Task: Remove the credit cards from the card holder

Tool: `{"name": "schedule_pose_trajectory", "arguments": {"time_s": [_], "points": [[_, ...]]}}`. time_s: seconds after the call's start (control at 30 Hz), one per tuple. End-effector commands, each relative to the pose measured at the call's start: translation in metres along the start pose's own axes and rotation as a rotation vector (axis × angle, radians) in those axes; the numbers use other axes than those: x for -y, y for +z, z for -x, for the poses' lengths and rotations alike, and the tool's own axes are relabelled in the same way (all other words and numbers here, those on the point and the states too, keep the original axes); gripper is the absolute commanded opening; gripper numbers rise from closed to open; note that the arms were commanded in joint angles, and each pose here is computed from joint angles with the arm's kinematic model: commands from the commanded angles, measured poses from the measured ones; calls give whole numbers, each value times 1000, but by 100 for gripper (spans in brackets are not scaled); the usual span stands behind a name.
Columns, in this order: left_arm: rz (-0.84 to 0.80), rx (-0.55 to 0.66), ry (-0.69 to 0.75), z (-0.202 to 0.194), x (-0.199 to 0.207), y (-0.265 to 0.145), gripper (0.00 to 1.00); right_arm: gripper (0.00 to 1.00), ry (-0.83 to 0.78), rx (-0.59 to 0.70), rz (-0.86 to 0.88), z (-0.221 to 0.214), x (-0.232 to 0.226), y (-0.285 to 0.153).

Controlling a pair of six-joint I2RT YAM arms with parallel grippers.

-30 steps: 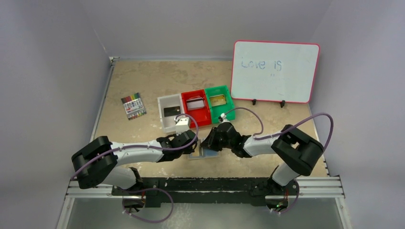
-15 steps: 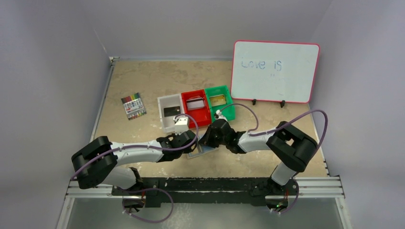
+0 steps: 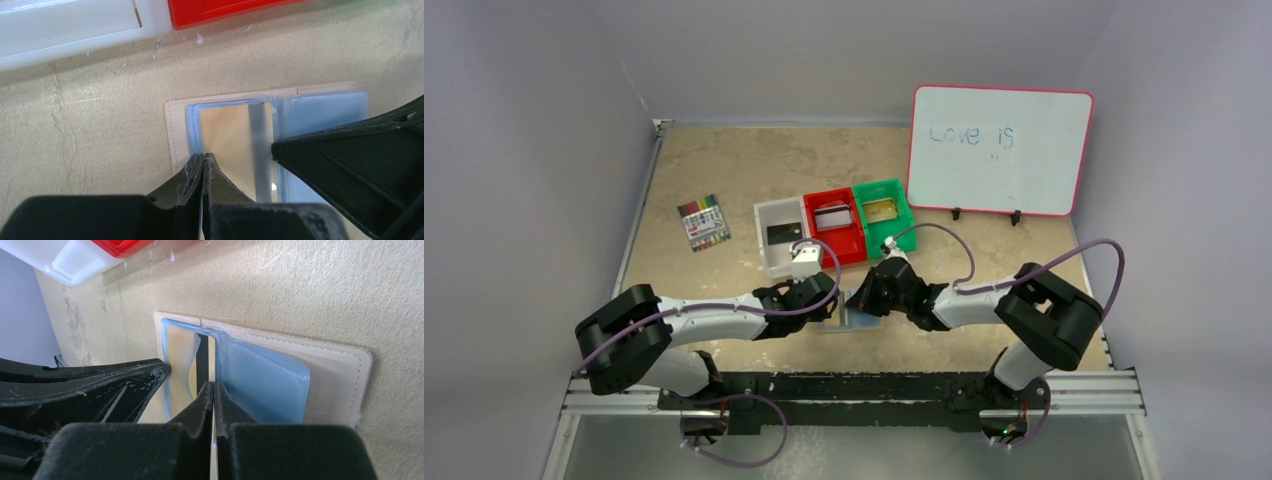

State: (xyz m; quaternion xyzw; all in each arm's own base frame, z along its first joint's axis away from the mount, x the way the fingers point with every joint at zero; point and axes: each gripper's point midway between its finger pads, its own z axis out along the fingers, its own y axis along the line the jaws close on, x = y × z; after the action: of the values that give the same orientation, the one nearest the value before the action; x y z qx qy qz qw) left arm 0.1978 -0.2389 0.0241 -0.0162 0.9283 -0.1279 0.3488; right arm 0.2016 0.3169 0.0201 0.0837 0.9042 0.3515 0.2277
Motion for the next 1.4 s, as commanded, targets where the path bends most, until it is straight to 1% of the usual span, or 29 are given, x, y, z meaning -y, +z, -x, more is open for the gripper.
{"name": "schedule_pose_trajectory", "arguments": {"time_s": [0.0, 0.3, 0.43, 0.53, 0.6, 0.7, 0.77, 0.87, 1.0, 1.2, 1.37], "points": [[28, -119, 78, -33, -15, 0, 0, 0, 34, -14, 96, -6, -16, -7], [27, -107, 91, -31, -20, -3, 0, 0, 88, 11, 115, -7, -9, -19], [-9, -109, 99, -31, -15, -5, 0, 0, 116, 23, 128, -7, -8, -25], [-46, -106, 106, -31, -9, -7, 0, 0, 108, 4, 161, -8, -16, -25], [-61, -101, 113, -29, -7, -8, 0, 6, 93, -12, 174, -11, -19, -23], [-74, -100, 128, -28, -5, -10, 0, 19, 117, -27, 208, -13, -24, -19], [-73, -101, 130, -28, -6, -10, 0, 24, 132, -38, 218, -16, -24, -16], [-74, -104, 131, -30, -7, -11, 0, 25, 161, -52, 198, -19, -17, -11], [-60, -110, 132, -32, -11, -11, 0, 26, 196, -35, 201, -20, -9, -15], [-51, -116, 128, -33, -12, -9, 0, 27, 175, -15, 143, -16, -2, -19], [-51, -127, 129, -36, -11, -8, 0, 26, 201, 2, 108, -14, 5, -22]]}}
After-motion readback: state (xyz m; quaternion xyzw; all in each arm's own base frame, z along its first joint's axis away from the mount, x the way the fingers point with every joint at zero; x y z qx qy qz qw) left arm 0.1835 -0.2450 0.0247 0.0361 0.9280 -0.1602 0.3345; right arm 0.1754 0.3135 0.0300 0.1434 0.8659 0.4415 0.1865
